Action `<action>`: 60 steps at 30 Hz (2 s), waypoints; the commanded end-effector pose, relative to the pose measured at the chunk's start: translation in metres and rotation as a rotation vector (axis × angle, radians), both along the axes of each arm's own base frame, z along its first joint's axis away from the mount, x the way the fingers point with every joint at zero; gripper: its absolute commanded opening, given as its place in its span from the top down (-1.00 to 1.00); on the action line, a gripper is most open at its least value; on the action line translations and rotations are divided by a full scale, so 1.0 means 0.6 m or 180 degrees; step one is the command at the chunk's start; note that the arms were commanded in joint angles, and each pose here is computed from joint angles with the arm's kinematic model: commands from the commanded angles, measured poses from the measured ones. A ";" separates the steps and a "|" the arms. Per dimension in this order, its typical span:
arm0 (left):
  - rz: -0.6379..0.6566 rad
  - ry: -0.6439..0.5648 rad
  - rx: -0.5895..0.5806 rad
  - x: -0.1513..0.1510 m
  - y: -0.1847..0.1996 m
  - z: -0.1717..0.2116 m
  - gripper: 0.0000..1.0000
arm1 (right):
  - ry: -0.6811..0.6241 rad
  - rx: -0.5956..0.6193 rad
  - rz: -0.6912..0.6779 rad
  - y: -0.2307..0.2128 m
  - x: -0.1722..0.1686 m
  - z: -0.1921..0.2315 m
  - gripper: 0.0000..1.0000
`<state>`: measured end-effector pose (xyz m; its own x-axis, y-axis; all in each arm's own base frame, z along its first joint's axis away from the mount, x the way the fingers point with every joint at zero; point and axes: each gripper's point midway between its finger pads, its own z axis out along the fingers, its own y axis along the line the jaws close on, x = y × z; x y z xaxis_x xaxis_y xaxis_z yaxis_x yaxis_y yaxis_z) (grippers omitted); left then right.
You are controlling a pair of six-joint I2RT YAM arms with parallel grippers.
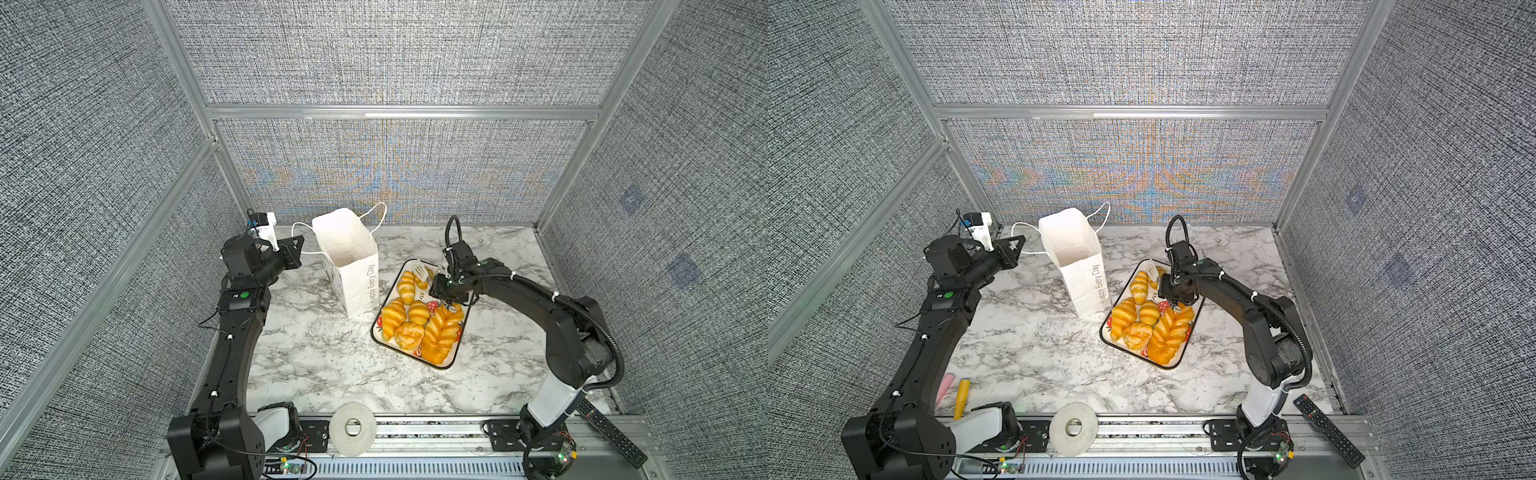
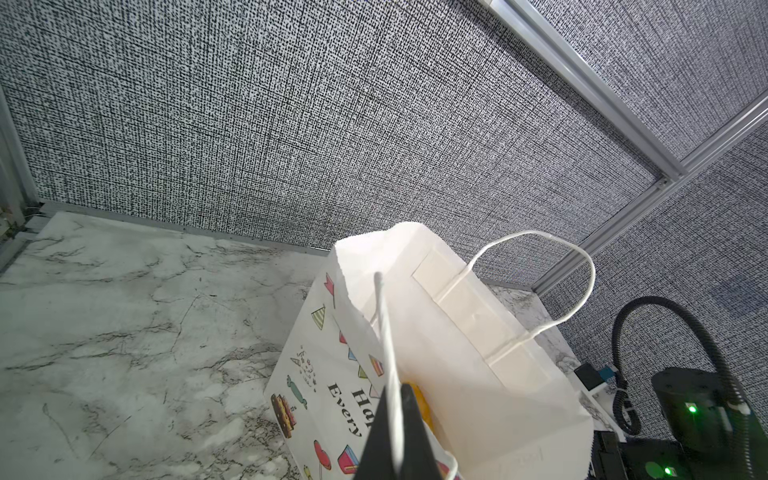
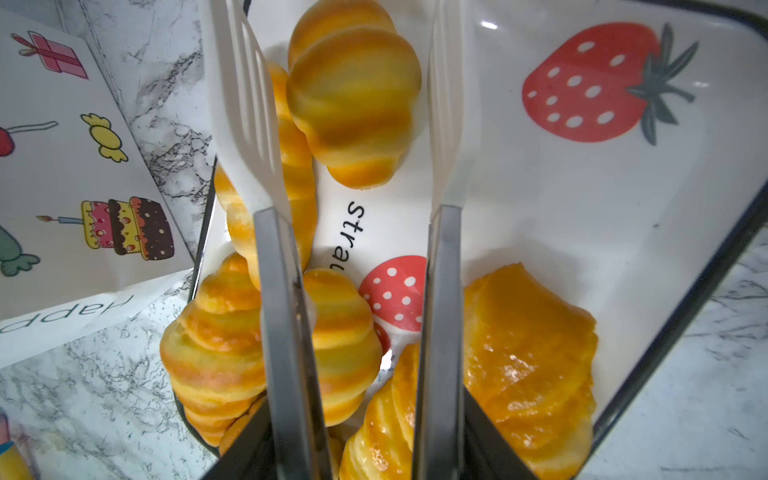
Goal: Place the fake bread into the paper bag
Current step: 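Lower the tongs with the right gripper onto a striped croissant on the tray, then squeeze the tongs with the right gripper and lift the striped croissant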
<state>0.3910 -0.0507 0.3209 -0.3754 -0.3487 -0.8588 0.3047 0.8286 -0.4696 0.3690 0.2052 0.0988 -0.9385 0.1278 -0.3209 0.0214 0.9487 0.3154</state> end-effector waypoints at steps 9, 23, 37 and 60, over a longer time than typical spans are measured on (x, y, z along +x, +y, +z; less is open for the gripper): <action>-0.0016 -0.0044 0.0014 -0.001 0.000 0.007 1.00 | -0.0027 -0.0176 0.0024 -0.001 0.000 -0.002 -0.03; -0.0014 -0.0047 0.0014 -0.001 0.000 0.007 1.00 | -0.0048 -0.0334 0.0086 0.004 0.002 -0.003 -0.01; -0.0015 -0.0043 0.0014 -0.001 0.000 0.007 1.00 | -0.0066 -0.0355 0.0098 0.005 0.001 0.000 0.15; -0.0021 -0.0039 0.0012 0.000 0.000 0.006 1.00 | -0.0372 -0.0343 0.0007 -0.013 -0.003 0.071 0.38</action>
